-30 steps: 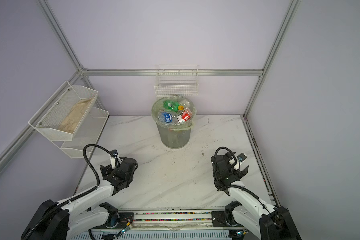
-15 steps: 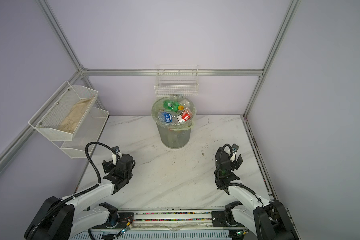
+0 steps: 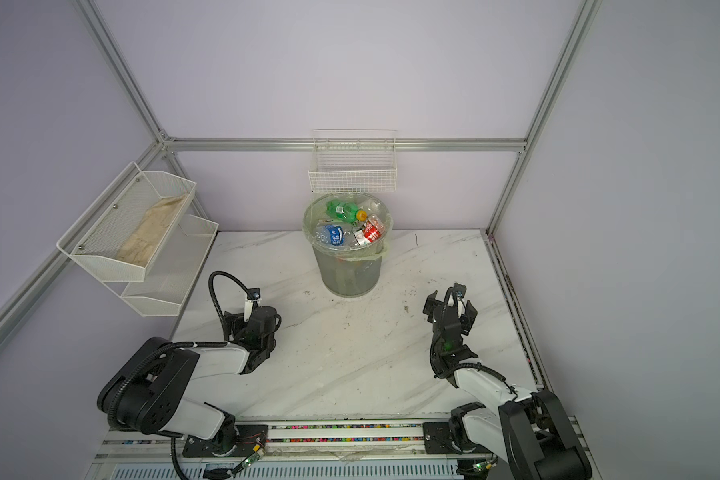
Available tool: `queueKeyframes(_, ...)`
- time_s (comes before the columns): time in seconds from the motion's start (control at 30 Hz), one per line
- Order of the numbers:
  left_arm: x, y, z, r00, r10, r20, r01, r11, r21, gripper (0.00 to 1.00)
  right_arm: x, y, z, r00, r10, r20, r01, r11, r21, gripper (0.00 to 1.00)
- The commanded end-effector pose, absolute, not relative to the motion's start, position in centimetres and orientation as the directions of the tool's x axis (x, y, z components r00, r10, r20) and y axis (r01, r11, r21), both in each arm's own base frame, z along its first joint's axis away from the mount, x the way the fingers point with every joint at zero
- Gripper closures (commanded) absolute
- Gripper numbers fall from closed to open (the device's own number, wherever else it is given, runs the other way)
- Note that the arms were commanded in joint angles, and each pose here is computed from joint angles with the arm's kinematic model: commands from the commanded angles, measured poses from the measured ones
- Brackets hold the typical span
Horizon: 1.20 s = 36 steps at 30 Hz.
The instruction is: Throw the plastic bottles in the bin
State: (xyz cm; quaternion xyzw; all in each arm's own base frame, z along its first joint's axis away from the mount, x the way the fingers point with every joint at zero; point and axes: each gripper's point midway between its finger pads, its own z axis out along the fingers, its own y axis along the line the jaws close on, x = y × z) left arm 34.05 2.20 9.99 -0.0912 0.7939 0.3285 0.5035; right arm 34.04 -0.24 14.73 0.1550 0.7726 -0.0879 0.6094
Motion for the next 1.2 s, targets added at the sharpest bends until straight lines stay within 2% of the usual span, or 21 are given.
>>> queueKeyframes(0.0,36.5,1.6,14.6,-0.311,0.15,-0.938,-0.545,0.781,0.306,0.0,35.4,-0.4,16.2,-0.163,0.131,-0.978,0.334,0.94,0.07,0.03)
queueKeyframes(0.27,36.2,2.2,14.8,-0.285,0.133,-0.949,-0.561,0.78,0.278,0.0,35.9,-0.9,17.2,-0.083,0.123,-0.989,0.335,0.938,0.088,0.05)
queueKeyframes(0.43,36.0,2.8,15.2,-0.256,0.151,-0.955,-0.572,0.772,0.276,0.0,37.7,-0.6,16.6,-0.105,0.102,-0.989,0.322,0.945,0.063,0.05)
queueKeyframes(1.0,35.0,3.5,16.8,-0.136,0.197,-0.971,-0.616,0.751,0.239,0.0,39.2,-1.1,17.0,-0.012,0.112,-0.994,0.294,0.95,0.103,0.05)
queueKeyframes(1.1,34.5,3.8,16.7,-0.091,0.15,-0.985,-0.615,0.769,0.174,0.0,38.5,-1.8,17.4,0.032,0.126,-0.991,0.313,0.941,0.13,0.05)
queueKeyframes(1.17,34.3,4.3,15.8,-0.038,0.118,-0.992,-0.561,0.819,0.119,0.0,37.6,-2.4,17.8,0.075,0.141,-0.987,0.325,0.932,0.158,0.05)
